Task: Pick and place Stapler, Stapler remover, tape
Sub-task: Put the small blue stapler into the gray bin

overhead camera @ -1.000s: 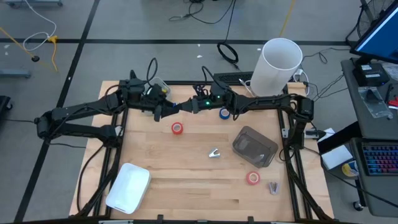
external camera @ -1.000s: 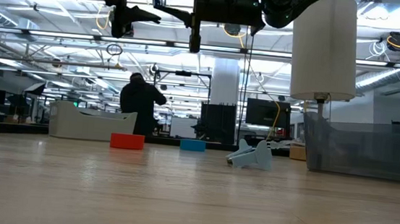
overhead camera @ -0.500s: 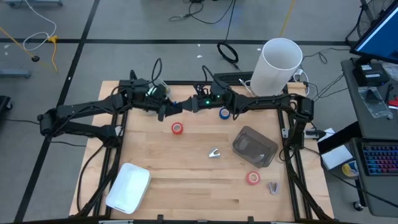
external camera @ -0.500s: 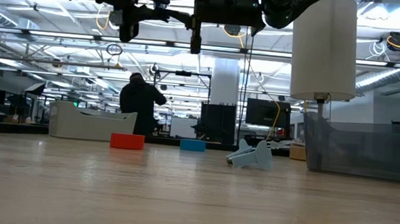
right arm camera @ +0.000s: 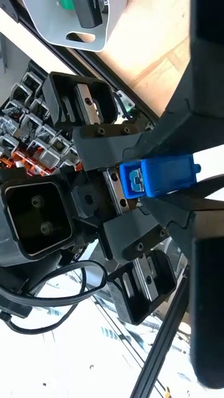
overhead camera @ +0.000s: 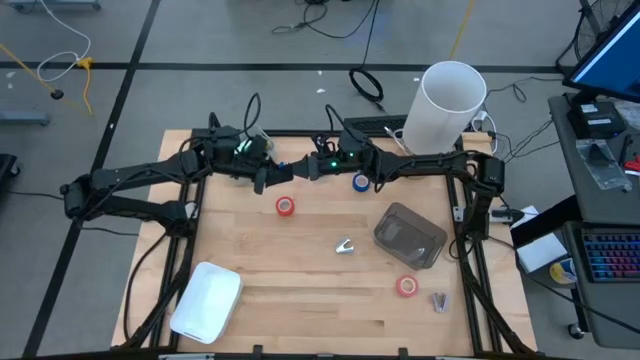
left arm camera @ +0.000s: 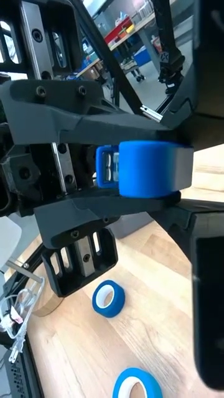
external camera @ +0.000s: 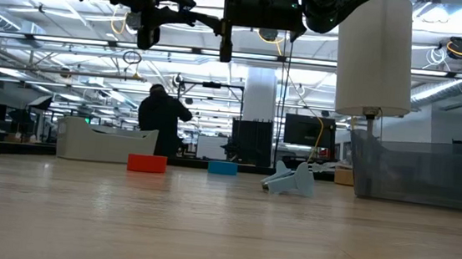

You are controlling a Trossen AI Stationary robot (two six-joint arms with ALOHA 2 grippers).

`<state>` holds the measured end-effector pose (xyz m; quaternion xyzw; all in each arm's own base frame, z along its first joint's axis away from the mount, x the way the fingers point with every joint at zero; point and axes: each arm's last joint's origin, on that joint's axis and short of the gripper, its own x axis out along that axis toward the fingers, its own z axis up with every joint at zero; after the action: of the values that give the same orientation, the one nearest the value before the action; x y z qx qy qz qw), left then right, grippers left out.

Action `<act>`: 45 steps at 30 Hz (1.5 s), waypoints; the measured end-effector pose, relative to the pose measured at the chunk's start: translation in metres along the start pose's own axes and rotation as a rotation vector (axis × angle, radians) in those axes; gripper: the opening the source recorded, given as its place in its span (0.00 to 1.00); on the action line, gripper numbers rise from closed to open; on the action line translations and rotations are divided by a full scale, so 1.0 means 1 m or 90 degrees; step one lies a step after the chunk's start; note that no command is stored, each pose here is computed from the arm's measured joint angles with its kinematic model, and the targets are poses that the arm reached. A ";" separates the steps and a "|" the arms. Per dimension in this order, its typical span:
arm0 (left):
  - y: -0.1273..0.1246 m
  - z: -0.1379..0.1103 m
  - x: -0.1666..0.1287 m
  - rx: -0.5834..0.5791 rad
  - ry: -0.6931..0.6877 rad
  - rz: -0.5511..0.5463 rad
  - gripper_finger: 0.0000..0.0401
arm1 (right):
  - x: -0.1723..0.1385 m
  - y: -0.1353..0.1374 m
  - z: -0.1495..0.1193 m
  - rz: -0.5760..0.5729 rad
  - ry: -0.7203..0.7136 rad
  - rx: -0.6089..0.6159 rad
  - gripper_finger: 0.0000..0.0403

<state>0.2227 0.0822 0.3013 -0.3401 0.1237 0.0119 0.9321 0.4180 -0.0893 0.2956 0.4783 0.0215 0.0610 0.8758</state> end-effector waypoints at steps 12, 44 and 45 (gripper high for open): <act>0.001 -0.001 0.000 0.001 0.009 0.003 0.24 | 0.000 0.000 0.000 0.003 0.004 -0.013 0.35; -0.012 0.000 -0.018 0.004 0.003 -0.039 0.25 | -0.002 -0.002 0.006 -0.025 -0.050 -0.044 0.47; -0.012 0.000 -0.019 0.001 0.006 -0.035 0.25 | -0.002 -0.002 0.006 -0.030 -0.053 -0.045 0.47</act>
<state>0.2060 0.0738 0.3133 -0.3424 0.1186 -0.0155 0.9319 0.4170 -0.0957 0.2968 0.4485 -0.0059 0.0206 0.8935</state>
